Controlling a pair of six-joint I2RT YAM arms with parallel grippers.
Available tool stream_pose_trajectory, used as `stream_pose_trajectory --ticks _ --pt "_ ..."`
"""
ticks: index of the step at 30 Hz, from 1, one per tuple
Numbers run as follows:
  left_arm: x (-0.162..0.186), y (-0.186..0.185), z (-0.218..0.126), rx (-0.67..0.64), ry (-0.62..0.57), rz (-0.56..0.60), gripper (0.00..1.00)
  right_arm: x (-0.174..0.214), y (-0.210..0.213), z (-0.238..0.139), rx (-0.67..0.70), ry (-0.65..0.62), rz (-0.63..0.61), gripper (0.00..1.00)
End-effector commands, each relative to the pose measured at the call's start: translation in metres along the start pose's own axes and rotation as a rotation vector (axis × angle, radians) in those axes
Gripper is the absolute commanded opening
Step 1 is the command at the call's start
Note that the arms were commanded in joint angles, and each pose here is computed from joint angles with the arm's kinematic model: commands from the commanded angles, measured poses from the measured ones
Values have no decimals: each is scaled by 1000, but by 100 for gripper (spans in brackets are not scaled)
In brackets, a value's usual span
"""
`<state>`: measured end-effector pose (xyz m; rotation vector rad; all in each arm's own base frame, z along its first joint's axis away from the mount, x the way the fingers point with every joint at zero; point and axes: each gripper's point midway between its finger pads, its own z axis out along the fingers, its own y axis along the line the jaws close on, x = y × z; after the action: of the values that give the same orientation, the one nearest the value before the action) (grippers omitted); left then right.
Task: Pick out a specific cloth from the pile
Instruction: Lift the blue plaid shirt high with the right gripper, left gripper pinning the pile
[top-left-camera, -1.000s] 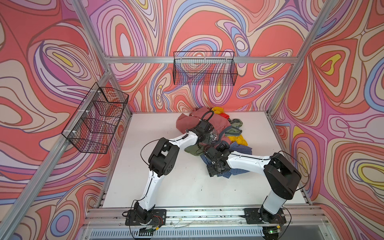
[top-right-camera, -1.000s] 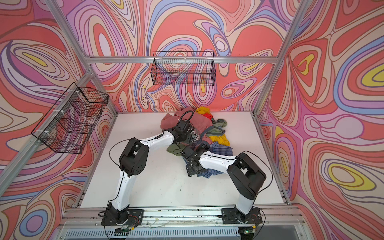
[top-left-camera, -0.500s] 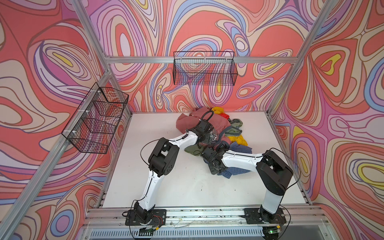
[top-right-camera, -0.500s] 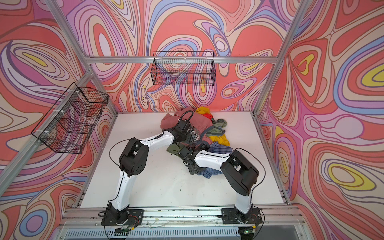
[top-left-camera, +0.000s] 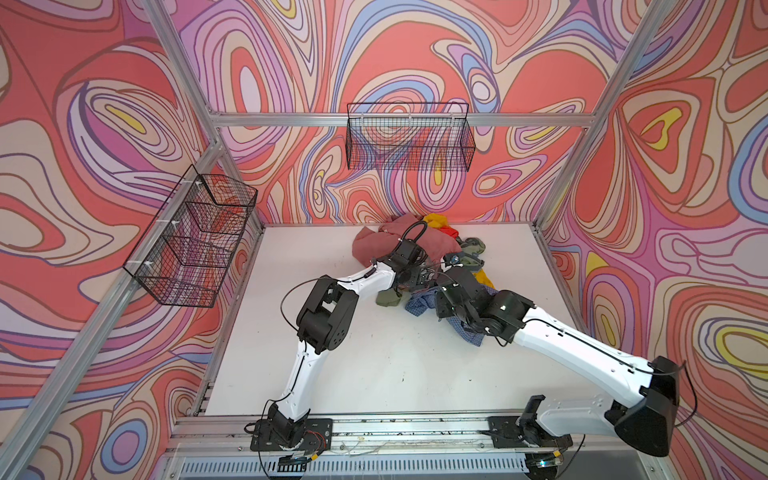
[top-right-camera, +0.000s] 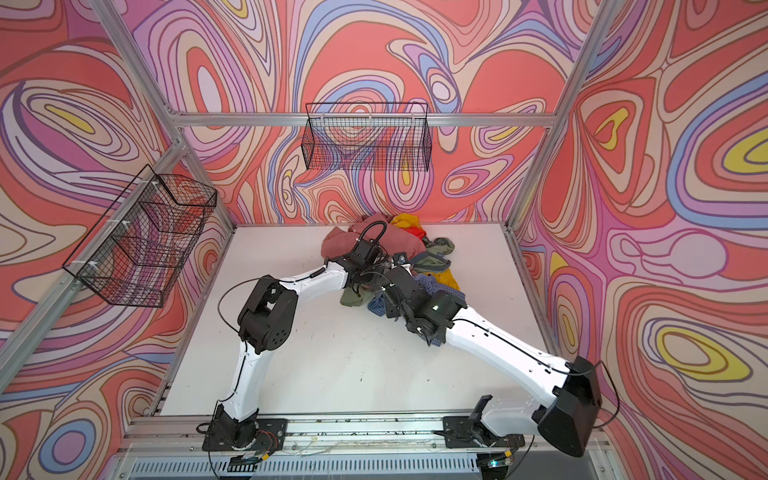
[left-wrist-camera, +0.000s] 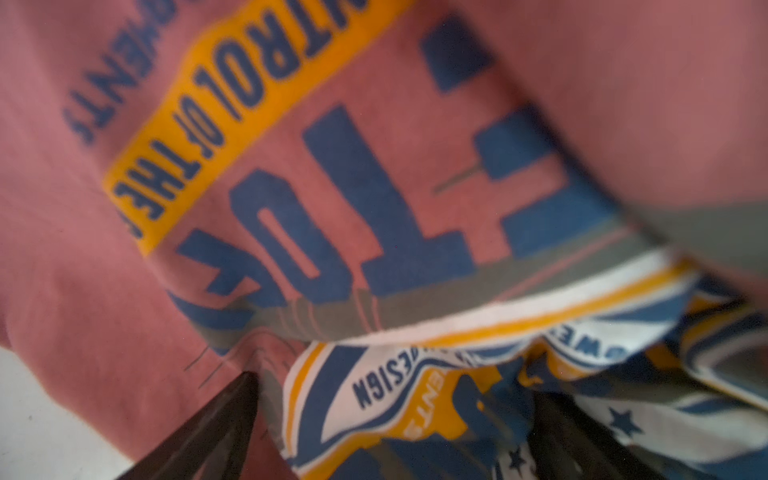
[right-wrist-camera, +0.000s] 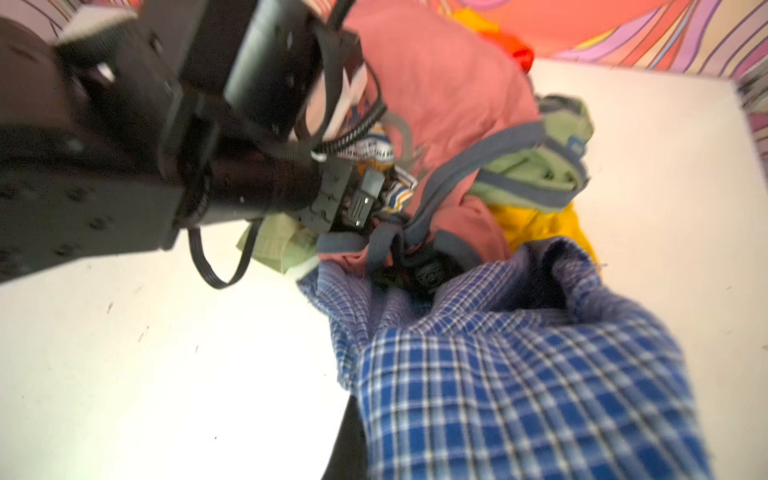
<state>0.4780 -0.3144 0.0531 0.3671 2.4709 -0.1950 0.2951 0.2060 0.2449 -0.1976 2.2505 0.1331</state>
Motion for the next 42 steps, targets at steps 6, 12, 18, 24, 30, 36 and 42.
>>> stream_pose_trajectory --ticks 6,12,18,24,30,36,42 --pt "40 16 12 -36 129 -18 100 -120 -29 -99 66 -373 -43 0" --pt "43 14 14 -36 136 -18 100 -188 -34 -160 63 -565 -70 0" --pt "40 8 14 -28 128 -8 100 -252 -35 -230 31 -781 -92 0" --pt "39 7 16 -33 126 -6 100 -307 -21 -281 -12 -937 -152 0" --pt "38 7 15 -33 124 -11 100 -341 -18 -317 -1 -1073 -175 0" --pt "38 4 16 -25 125 -15 100 -344 -22 -325 5 -1106 -150 0" --pt "17 0 -5 -4 51 -55 100 -330 -9 -285 -6 -1000 -163 0"
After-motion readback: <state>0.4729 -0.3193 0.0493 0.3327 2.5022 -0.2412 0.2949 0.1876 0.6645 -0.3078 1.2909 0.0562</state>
